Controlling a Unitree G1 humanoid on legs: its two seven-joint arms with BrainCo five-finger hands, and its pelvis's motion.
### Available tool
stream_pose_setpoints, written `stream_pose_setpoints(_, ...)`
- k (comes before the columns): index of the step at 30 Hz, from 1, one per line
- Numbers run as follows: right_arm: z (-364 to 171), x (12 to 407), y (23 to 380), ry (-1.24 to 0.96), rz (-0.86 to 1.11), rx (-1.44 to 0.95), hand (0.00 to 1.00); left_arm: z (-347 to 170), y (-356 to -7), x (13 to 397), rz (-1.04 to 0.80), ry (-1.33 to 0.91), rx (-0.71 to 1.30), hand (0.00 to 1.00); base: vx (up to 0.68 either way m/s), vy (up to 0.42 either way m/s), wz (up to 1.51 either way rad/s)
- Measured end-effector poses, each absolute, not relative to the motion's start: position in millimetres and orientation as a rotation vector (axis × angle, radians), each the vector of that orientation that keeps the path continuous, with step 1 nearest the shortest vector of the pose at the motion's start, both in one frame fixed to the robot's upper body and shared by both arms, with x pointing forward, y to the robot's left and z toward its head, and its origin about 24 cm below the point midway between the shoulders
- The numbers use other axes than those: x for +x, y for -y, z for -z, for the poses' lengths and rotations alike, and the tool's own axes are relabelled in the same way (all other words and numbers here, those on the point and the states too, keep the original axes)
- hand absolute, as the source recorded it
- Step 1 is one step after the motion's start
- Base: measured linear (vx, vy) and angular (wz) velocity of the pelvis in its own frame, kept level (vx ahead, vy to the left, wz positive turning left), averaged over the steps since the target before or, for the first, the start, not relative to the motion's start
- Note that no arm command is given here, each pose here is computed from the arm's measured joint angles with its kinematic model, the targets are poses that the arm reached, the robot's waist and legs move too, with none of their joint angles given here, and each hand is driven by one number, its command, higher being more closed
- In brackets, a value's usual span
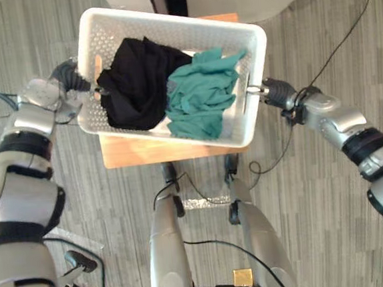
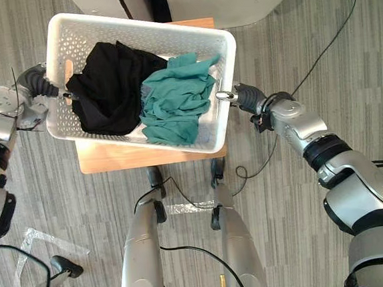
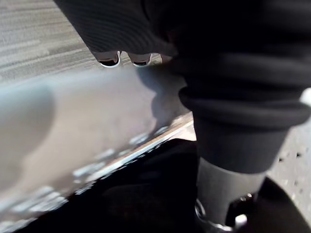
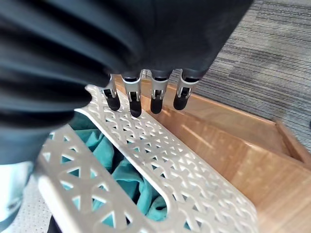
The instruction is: Pick up the laundry basket with both hands and put the clothes into the washing machine.
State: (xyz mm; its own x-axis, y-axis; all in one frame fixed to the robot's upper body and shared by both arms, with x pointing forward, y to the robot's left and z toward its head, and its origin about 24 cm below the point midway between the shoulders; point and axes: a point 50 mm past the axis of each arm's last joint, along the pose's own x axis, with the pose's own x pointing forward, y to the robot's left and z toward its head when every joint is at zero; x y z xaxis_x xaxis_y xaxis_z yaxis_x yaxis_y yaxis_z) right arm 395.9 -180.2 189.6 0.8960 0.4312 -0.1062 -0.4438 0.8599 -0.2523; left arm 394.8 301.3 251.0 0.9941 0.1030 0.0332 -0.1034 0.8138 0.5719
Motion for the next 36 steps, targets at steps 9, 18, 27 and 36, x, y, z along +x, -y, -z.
stream_pose_setpoints(9, -197.9, 406.3, 152.8, -0.009, -0.435, -0.212, 0.00, -260.1, -307.8, 394.4, -0.264, 0.112, 0.219, 0.00, 0.00, -0.031, -0.06)
stream_pose_setpoints(18, -206.4, 413.8, 150.7, -0.006, -0.388, -0.255, 1.00, -269.2, -303.8, 396.0, -0.282, 0.120, 0.251, 1.00, 0.00, 0.000, 0.00)
stream_pose_setpoints(27, -222.9, 417.4, 145.0, 0.097, -0.287, -0.265, 1.00, -267.8, -312.8, 392.6, -0.400, 0.096, 0.345, 1.00, 0.01, -0.011, -0.03)
stream_pose_setpoints(36, -206.5, 394.6, 162.8, 0.170, -0.179, -0.185, 1.00, -230.2, -286.5, 388.4, -0.365, 0.167, 0.368, 1.00, 0.04, 0.011, 0.09)
